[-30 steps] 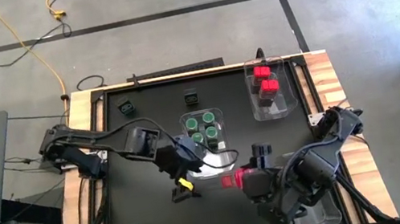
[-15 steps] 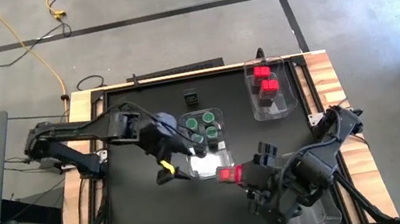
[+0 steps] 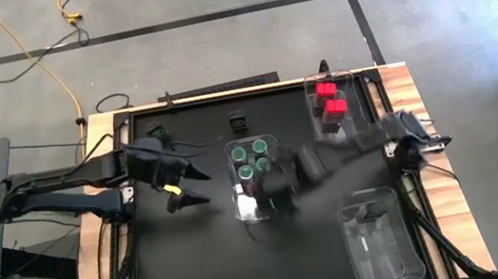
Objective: Sort spices by type
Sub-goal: Put the red seasoning can into the top transparent bin
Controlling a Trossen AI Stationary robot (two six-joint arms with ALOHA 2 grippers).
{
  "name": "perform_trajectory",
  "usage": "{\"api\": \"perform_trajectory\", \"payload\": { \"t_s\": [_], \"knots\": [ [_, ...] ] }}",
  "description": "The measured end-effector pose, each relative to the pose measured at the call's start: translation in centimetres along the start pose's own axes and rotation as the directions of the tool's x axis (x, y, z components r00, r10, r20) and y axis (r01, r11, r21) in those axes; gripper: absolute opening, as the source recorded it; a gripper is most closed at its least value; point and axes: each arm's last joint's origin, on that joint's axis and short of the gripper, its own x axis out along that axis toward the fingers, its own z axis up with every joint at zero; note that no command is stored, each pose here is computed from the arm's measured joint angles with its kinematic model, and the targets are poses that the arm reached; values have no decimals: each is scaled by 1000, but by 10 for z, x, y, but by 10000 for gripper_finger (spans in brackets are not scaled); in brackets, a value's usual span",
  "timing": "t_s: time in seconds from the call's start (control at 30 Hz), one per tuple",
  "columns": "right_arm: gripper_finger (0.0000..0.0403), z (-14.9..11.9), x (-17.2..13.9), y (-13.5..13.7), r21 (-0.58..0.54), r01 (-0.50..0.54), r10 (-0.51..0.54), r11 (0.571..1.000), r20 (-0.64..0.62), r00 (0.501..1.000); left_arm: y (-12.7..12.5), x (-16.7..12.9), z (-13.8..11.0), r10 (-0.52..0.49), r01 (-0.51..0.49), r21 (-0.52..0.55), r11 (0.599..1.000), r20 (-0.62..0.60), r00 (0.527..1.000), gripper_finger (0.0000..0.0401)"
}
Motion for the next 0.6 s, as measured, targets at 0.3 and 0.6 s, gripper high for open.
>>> {"api": "perform_trajectory", "payload": {
  "t_s": [0.3, 0.6],
  "knots": [
    [242, 3, -24, -167, -63, -95, 101, 994, 96, 990, 8, -28, -6, 160, -154, -49, 987, 138, 977, 383],
    [242, -74, -26, -274, 161, -43, 82, 986, -249, 965, 15, -35, -7, 316, -310, -61, 949, 170, 933, 383]
  ]
}}
